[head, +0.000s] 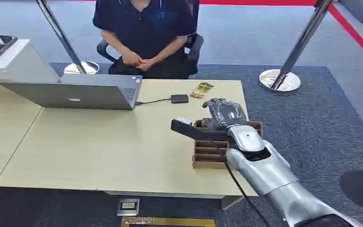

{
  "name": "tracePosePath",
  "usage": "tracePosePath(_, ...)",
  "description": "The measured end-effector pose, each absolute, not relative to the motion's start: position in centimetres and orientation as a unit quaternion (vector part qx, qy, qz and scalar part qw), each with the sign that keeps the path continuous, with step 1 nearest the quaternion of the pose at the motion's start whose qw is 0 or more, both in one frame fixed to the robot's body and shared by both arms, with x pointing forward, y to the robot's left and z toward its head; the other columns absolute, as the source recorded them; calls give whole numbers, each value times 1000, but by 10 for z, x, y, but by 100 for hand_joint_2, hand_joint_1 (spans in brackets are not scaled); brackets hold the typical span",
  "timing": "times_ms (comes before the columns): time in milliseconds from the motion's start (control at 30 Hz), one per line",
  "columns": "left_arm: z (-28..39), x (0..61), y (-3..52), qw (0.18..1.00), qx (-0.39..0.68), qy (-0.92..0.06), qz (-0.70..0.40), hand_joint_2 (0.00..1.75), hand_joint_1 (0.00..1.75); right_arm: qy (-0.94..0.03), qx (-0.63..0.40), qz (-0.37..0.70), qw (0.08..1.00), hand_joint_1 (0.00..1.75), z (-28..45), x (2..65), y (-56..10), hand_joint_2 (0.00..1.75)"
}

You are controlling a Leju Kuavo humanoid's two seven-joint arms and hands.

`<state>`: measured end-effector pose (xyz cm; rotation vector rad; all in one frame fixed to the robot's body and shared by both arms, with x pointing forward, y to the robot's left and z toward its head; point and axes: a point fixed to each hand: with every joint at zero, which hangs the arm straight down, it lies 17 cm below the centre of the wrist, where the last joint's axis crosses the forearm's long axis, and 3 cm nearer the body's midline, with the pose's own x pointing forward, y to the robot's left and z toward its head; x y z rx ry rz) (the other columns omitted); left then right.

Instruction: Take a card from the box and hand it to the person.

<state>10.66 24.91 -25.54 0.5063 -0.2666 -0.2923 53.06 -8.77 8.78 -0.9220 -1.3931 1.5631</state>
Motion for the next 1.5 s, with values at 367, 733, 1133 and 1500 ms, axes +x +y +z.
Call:
tracePosePath(367, -255, 107, 249, 949, 249, -132, -143, 0, 0, -543, -363, 628, 423, 82, 76, 532, -90, 175)
tracePosePath(733, -255, 107, 250, 949, 249, -133, -143, 0, 0, -535, -366, 629, 428, 84, 67, 531, -97, 175)
tracePosePath(1133, -255, 107, 250, 948, 249, -134, -145, 0, 0, -527, -373, 628, 433, 115, 60, 530, -108, 175)
tracePosePath(1500, -255, 108, 250, 947, 249, -135, -148, 0, 0, -527, -377, 626, 434, 124, 60, 530, -112, 175)
